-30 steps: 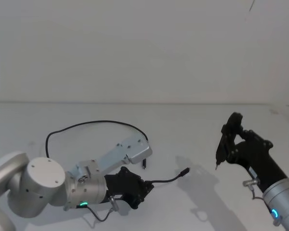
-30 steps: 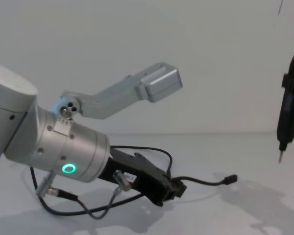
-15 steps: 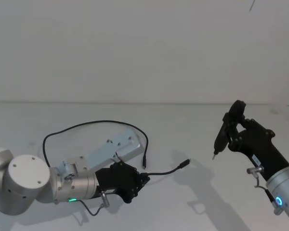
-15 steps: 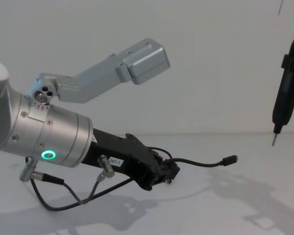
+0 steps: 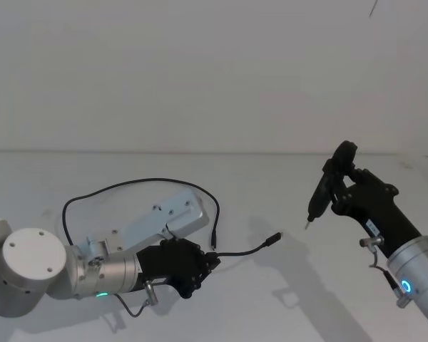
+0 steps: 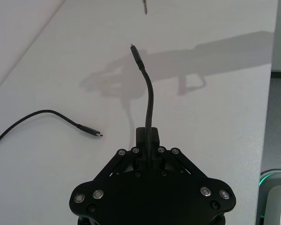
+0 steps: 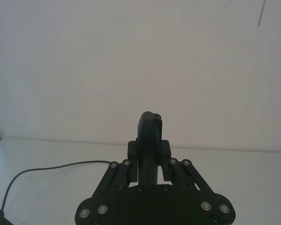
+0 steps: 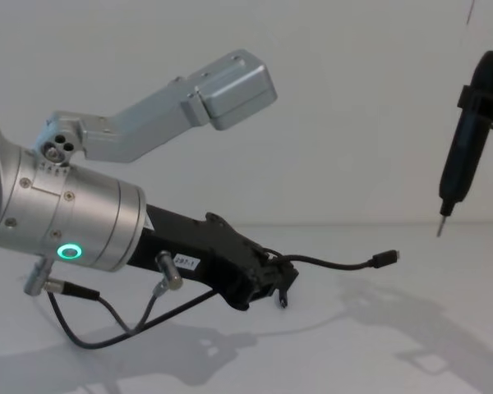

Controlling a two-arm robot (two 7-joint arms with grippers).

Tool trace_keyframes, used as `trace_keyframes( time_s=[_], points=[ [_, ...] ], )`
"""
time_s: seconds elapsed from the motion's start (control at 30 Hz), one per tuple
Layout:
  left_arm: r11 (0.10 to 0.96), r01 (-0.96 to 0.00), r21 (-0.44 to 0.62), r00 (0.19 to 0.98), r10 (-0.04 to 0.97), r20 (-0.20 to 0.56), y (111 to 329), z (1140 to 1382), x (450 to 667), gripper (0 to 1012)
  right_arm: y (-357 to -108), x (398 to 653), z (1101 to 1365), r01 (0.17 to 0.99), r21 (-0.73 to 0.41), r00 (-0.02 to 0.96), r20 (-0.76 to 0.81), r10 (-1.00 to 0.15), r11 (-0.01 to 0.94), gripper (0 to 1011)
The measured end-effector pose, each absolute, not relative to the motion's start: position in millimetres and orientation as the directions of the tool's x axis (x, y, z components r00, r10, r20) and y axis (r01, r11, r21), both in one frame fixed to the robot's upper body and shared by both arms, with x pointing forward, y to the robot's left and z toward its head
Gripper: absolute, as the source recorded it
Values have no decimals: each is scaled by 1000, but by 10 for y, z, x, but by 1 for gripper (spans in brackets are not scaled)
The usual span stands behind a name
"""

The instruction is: Pick up the data cable with the one hand.

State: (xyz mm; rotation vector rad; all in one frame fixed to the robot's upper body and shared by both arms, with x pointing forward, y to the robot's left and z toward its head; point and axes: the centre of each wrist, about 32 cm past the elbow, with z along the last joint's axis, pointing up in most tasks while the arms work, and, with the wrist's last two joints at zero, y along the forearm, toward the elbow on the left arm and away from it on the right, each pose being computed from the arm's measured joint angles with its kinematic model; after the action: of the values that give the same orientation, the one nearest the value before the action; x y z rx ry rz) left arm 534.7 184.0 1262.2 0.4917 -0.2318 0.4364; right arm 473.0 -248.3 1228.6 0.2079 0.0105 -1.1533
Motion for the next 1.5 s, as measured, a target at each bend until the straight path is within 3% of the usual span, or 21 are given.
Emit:
trace_keyframes(
  time_s=[1.5],
  points=[
    [796, -457, 396, 880, 343, 328, 1866, 12641, 5336, 36, -2398, 4934, 12177, 883, 138, 468, -168, -868, 449, 279]
  ],
)
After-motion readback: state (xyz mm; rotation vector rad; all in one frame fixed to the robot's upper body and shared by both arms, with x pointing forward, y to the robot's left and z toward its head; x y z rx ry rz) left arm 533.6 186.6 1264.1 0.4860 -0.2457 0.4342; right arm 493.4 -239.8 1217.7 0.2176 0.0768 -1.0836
